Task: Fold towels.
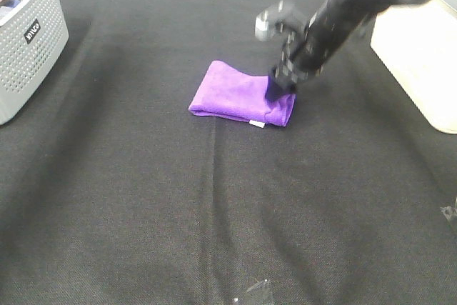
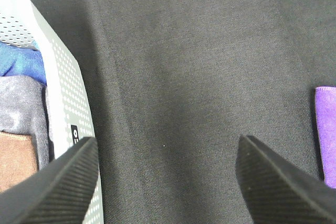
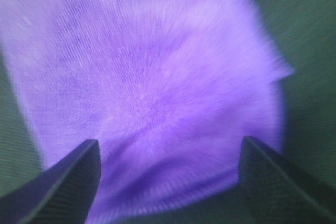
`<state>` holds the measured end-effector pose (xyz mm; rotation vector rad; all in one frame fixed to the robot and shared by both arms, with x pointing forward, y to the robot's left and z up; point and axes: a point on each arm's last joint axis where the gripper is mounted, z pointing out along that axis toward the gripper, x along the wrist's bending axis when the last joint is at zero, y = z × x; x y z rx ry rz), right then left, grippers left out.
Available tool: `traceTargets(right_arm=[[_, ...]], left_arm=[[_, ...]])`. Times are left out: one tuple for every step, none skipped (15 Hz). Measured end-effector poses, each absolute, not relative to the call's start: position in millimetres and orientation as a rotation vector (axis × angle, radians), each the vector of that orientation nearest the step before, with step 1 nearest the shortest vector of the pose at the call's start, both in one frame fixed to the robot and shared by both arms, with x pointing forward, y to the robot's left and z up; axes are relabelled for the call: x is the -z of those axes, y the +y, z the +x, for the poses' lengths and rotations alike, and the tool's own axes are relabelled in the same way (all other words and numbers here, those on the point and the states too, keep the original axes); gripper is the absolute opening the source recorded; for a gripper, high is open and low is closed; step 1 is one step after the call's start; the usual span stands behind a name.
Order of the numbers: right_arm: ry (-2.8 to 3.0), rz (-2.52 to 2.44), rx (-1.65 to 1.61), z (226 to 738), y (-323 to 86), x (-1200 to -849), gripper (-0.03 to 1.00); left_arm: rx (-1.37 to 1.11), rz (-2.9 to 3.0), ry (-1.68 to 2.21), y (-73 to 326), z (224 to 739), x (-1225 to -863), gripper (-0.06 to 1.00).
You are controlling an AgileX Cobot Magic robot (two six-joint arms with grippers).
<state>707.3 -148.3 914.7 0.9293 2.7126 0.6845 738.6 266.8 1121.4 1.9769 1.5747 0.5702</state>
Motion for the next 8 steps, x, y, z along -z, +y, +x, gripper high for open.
traceTargets(right_arm=[[2.687,0.922,-0.723,705.7,-147.6,-933.1,0.71],[2.651,0.919,-0.782,703.0,-146.4,-955.2,0.71],[2.622,0.914,-0.860,698.1,-144.4,-979.8,0.71],[2.627,0.913,-0.886,692.5,-144.1,-994.4,0.71],[2.631,0.948,-0.896,686.7,-145.0,-1006.7,0.71],[2.624,1.038,-0.882,680.9,-150.8,-1019.7,0.71],[2.590,1.167,-0.864,676.0,-161.2,-1033.7,0.71],[2.541,1.312,-0.834,672.7,-182.7,-1047.2,0.71]], left_arm=[[-0.570,1.977,1.575,266.8,738.6,-1121.4,0.69],[-0.570,1.977,1.575,266.8,738.6,-1121.4,0.69],[-0.570,1.977,1.575,266.8,738.6,-1121.4,0.69],[-0.571,1.977,1.575,266.9,738.6,-1121.4,0.69],[-0.576,1.979,1.577,267.3,738.7,-1121.4,0.69],[-0.590,1.977,1.583,270.5,738.0,-1123.3,0.69],[-0.598,1.967,1.592,276.1,735.6,-1127.2,0.69],[-0.601,1.955,1.614,285.0,731.3,-1131.3,0.69]])
